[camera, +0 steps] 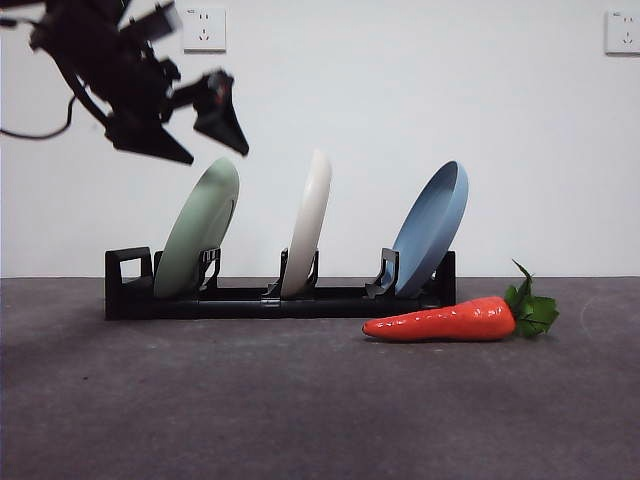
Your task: Take the green plate from the plate rack,put the plate on the table,take the carrot from the table,put the carrot in the plate
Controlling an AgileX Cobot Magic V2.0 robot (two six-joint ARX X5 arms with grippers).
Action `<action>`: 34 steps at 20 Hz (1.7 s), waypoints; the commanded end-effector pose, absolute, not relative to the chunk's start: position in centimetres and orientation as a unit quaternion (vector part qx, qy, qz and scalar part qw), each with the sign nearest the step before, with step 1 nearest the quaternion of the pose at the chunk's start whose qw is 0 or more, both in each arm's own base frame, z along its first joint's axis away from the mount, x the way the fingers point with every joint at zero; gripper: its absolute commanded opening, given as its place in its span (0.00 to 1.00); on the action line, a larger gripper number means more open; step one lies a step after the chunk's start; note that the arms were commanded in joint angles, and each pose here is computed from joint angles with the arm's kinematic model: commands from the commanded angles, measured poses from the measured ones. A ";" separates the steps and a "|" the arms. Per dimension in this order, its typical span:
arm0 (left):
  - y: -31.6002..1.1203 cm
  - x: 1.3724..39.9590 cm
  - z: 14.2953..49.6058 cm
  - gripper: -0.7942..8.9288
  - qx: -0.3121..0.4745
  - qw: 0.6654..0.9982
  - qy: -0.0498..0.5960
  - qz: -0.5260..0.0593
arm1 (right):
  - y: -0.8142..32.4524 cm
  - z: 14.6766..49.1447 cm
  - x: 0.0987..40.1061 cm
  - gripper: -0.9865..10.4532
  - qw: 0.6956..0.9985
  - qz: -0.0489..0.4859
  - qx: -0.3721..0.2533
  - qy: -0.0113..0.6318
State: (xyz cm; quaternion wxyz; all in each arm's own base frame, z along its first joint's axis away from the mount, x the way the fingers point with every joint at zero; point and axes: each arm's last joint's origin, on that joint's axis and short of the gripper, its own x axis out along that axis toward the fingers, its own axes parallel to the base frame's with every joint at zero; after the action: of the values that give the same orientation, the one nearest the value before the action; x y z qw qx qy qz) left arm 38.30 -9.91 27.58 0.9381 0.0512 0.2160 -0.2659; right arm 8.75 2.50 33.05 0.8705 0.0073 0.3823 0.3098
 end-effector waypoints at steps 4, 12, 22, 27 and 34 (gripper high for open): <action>-10.6 39.4 25.1 0.61 0.065 0.936 0.240 -0.249 | 2.5 33.1 8.8 0.61 0.871 0.307 0.015 0.384; -11.0 39.2 24.9 0.07 0.058 0.928 0.250 -0.269 | 2.5 33.1 8.8 0.61 0.871 0.307 0.015 0.384; -10.8 38.2 26.9 0.07 0.027 0.931 0.242 -0.271 | 2.5 33.1 8.8 0.61 0.871 0.307 0.014 0.384; -10.2 35.9 31.5 0.07 0.017 0.944 0.186 -0.271 | 2.5 33.1 8.8 0.61 0.871 0.310 0.006 0.381; -9.8 27.2 38.3 0.07 0.044 0.937 0.175 -0.298 | 2.5 33.1 8.8 0.61 0.871 0.310 0.007 0.381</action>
State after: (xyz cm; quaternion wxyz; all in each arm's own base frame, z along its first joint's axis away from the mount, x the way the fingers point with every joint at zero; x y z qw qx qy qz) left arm 27.82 -9.70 37.71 0.9386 0.0286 0.1863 -0.2890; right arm 8.75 2.50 33.05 0.8704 0.0103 0.3835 0.3085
